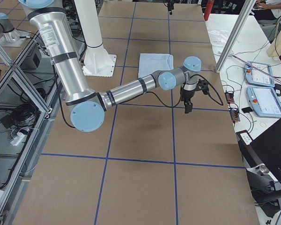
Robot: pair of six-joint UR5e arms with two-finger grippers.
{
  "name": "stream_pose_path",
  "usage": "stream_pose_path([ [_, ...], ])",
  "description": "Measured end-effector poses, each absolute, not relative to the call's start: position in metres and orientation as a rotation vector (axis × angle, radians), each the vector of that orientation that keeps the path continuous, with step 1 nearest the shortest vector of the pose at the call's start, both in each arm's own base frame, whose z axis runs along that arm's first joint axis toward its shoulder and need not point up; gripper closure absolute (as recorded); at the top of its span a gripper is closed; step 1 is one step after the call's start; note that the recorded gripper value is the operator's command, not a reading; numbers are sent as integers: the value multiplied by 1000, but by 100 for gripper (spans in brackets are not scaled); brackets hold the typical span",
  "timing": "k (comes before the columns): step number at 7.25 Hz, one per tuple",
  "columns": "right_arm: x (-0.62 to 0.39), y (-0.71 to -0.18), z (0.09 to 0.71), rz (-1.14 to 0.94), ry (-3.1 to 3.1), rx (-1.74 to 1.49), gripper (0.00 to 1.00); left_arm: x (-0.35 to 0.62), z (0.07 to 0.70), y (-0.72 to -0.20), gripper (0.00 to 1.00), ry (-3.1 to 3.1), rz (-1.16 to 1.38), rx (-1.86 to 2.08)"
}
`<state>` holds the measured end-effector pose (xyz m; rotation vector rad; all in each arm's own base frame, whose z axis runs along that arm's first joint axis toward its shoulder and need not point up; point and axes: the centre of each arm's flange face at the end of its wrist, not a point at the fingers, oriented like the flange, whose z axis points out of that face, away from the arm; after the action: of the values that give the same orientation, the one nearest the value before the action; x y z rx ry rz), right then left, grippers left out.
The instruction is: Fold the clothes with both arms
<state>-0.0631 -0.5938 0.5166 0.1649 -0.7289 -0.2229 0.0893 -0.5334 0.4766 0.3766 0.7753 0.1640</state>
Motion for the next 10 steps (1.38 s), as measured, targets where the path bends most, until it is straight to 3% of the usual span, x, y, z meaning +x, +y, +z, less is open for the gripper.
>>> stream_pose_path([
  [2,-16,-557,573,-278,-741,157,0,59,508,-510,0,781,178,362],
  [5,20,-527,600,-238,-741,157,0,53,546,-499,0,754,165,304],
  [10,25,-517,613,-126,-747,96,0,41,558,-501,0,742,129,287],
])
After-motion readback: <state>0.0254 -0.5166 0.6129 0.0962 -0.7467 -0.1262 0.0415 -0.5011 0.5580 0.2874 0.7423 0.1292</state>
